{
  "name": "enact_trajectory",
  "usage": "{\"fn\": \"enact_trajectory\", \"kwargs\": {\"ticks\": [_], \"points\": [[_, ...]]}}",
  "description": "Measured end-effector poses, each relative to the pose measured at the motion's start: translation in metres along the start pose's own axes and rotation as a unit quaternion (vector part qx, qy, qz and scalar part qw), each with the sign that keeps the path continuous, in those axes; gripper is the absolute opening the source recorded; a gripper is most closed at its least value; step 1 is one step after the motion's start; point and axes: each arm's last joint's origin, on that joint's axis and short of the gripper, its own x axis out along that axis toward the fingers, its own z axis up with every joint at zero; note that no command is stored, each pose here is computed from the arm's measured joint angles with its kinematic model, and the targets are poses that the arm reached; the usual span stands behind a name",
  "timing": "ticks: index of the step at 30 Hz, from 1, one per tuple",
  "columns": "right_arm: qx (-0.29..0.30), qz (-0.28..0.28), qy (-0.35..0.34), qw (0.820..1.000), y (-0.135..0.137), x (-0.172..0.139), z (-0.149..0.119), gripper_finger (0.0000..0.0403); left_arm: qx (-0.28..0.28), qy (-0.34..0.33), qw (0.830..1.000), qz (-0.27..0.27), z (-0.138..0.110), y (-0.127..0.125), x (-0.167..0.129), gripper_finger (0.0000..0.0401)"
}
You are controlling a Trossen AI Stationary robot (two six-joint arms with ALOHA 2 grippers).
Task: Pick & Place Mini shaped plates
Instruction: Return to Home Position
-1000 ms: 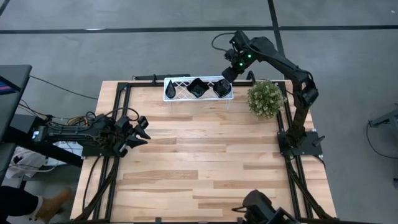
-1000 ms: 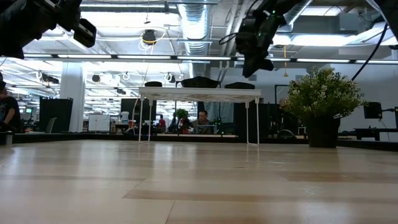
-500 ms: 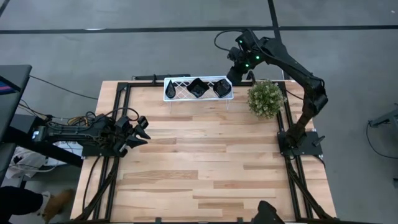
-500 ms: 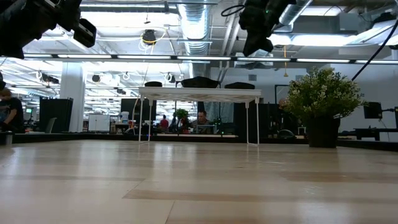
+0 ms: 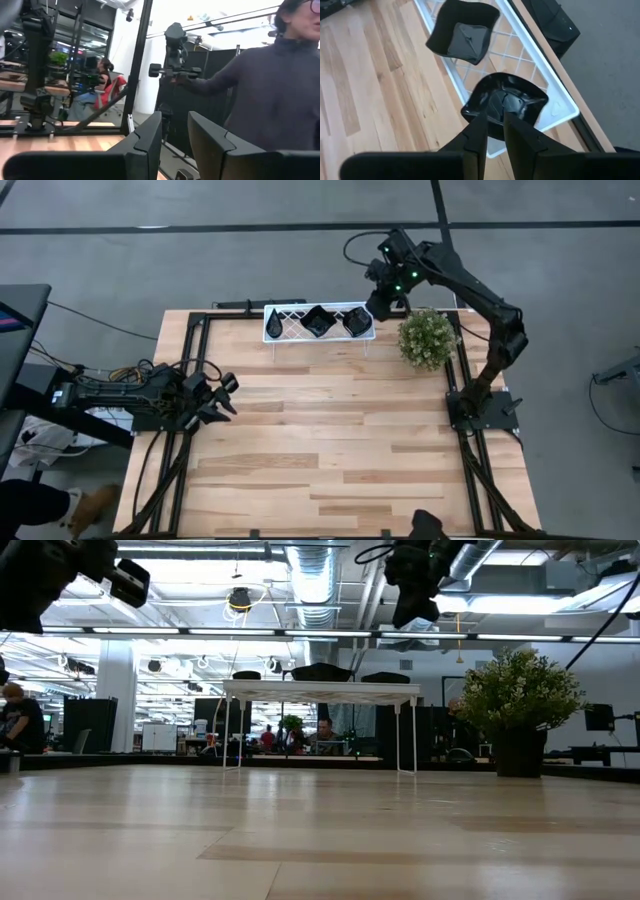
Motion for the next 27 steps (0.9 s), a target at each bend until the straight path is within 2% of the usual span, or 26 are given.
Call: {"fn": "enact_trajectory", "kwargs": {"ticks": [9,17,27], "points": [[0.003,0.025,-0.026,0.999,0.002,0.0,0.005,0.0059,-0.001,-0.004,1.0,-0.002,0.001,-0.001,0.0,0.0097],[0.009,0.03,-0.034,0.999,0.003,0.0,0.006,0.0059,0.021,-0.035,0.999,-0.015,0.009,-0.007,-0.005,0.0097],[-0.017,0.026,-0.096,0.995,0.015,-0.03,0.006,0.0059,0.041,-0.059,0.997,-0.024,0.008,-0.012,-0.013,0.0097]]}}
